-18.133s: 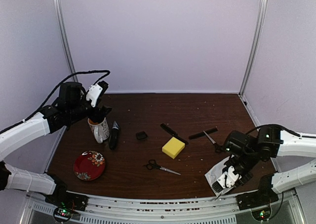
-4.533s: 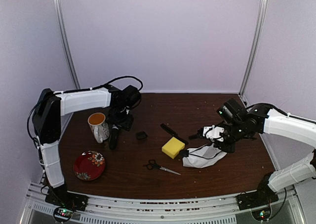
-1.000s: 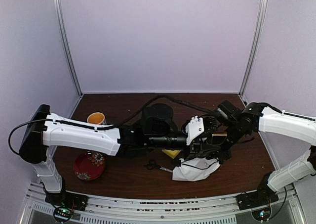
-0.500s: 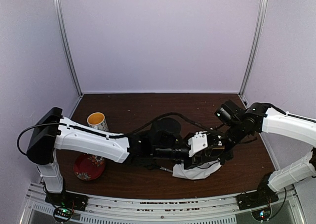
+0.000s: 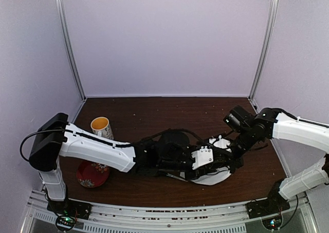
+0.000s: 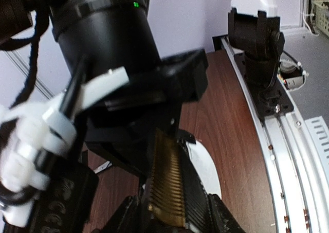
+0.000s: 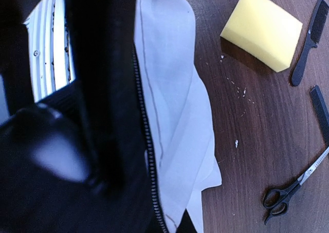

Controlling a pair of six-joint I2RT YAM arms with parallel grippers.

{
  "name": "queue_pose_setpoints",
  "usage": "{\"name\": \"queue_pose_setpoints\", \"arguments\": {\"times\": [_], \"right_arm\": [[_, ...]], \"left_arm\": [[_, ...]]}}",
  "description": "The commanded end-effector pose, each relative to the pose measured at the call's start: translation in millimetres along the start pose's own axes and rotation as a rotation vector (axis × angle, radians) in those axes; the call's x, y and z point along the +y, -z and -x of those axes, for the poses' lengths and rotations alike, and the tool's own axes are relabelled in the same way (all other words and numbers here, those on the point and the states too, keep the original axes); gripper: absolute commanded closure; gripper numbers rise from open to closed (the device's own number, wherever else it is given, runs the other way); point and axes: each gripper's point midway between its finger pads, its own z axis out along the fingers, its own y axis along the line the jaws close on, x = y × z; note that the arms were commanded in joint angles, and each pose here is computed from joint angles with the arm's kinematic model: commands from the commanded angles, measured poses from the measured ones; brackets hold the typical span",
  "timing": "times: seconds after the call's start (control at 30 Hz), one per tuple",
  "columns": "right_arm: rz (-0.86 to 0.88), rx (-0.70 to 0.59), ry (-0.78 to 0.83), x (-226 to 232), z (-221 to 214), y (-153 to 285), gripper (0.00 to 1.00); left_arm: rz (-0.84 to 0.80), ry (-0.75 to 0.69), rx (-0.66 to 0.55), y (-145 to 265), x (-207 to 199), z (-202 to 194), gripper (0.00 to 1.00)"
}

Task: Sort the hair-cutting tools
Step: Pick up the handle from the kit bag.

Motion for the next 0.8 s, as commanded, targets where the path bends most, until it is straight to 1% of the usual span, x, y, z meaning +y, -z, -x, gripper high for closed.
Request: {"name": "queue_pose_setpoints", "arguments": {"times": [0.0,0.13,0.37,0.6,0.7,0.77], "right_arm": [[-0.009,-0.017,0.005,1.0,1.5,1.2,1.00],[-0.020,-0.005,0.002,-2.1,0.6,1.6,1.00],[0.007,-0.005,0.004,-1.6,4.2,5.5,1.00],[0.024,-0.017,-0.040,-9.2,3.5,7.5,1.00],[0.023,-0.032,-0.061,-13.2,3.9,10.3,0.93],[0.019,-0.044,-0.083,-16.1,3.1,13.9,0.84]], "left_arm": [[0.056,-0.079,0.101,-2.2,12.2,-17.9,1.00],[0.037,-0.094,0.198,-9.9,10.4,-32.9,1.00],[0.096,-0.074,0.316,-25.1,18.3,-51.9,1.00],[0.110,-0.018,0.336,-29.6,20.1,-54.8,1.00],[0.120,0.004,0.342,-29.3,21.6,-55.5,1.00],[0.120,0.010,0.348,-29.9,20.6,-57.8,1.00]]}}
